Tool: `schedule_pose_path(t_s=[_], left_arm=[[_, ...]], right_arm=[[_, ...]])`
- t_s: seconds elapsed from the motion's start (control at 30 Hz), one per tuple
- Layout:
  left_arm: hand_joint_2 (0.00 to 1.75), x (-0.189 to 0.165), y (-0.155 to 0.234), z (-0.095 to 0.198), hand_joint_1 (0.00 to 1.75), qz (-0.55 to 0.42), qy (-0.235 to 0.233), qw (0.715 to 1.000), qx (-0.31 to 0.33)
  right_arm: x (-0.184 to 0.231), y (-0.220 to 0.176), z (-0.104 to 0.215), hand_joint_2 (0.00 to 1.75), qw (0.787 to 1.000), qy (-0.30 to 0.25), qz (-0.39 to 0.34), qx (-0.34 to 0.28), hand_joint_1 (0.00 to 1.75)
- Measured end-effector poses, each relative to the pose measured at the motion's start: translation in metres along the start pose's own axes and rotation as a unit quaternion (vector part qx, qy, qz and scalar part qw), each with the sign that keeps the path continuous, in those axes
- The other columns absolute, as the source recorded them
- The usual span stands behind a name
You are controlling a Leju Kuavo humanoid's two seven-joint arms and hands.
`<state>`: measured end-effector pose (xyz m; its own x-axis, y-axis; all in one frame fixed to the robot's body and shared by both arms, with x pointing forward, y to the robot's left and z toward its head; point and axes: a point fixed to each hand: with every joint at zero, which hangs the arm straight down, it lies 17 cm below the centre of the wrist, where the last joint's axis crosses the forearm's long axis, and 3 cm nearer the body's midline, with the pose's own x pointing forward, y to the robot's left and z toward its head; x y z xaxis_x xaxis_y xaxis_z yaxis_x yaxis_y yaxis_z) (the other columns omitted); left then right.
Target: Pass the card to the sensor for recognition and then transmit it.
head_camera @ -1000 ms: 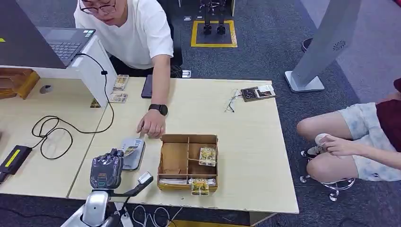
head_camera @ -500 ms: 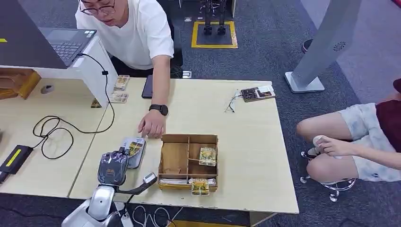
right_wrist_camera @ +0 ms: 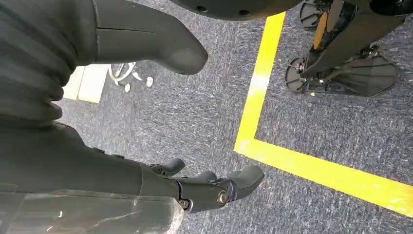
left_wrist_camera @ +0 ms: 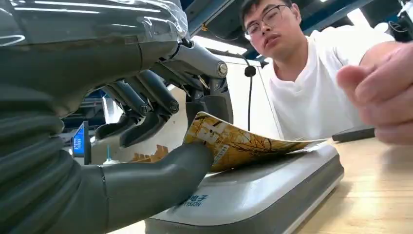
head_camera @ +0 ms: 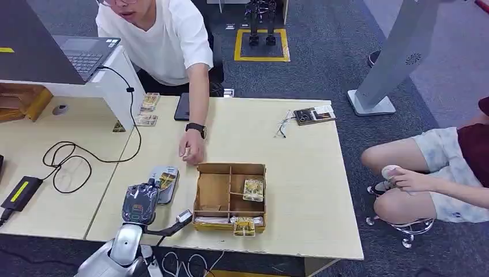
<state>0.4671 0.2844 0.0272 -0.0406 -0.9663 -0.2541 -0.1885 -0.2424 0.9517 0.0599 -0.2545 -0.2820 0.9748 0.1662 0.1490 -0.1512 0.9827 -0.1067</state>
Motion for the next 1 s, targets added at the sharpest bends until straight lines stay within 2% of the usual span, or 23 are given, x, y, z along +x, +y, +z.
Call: schedule_pose_path(t_s=[0.13, 0.23, 0.37, 0.6, 0.7, 0.87, 1.0], left_arm=[[1.75, -0.001, 0.001, 0.0, 1.75, 0.003, 0.008, 1.0, 0.002], [1.75, -0.003, 0.008, 0.008, 1.75, 0.015, 0.031, 0.999, 0.013], [1.75, -0.008, 0.051, 0.017, 1.75, 0.053, 0.064, 0.994, 0.069], [1.75, -0.011, 0.173, 0.021, 1.75, 0.123, 0.04, 0.969, 0.212], [1.75, -0.02, 0.212, 0.025, 1.75, 0.139, 0.047, 0.955, 0.258], [1.75, -0.032, 0.255, 0.033, 1.75, 0.152, 0.051, 0.937, 0.311], [1.75, -0.04, 0.267, 0.037, 1.75, 0.155, 0.055, 0.931, 0.327]], right_arm=[[0.0, -0.001, 0.0, 1.75, 1.0, 0.0, 0.0, -0.002, 0.0], [-0.001, -0.002, 0.0, 1.75, 1.0, 0.0, 0.0, -0.004, 0.0], [-0.004, -0.003, 0.0, 1.75, 1.0, 0.003, 0.0, -0.009, 0.0], [-0.006, -0.004, 0.0, 1.75, 1.0, 0.004, 0.007, -0.012, 0.0], [-0.005, -0.004, 0.0, 1.75, 1.0, 0.004, 0.007, -0.013, 0.0], [-0.005, -0.004, 0.0, 1.75, 1.0, 0.004, 0.007, -0.013, 0.0], [-0.005, -0.004, 0.0, 1.75, 1.0, 0.004, 0.007, -0.013, 0.0]])
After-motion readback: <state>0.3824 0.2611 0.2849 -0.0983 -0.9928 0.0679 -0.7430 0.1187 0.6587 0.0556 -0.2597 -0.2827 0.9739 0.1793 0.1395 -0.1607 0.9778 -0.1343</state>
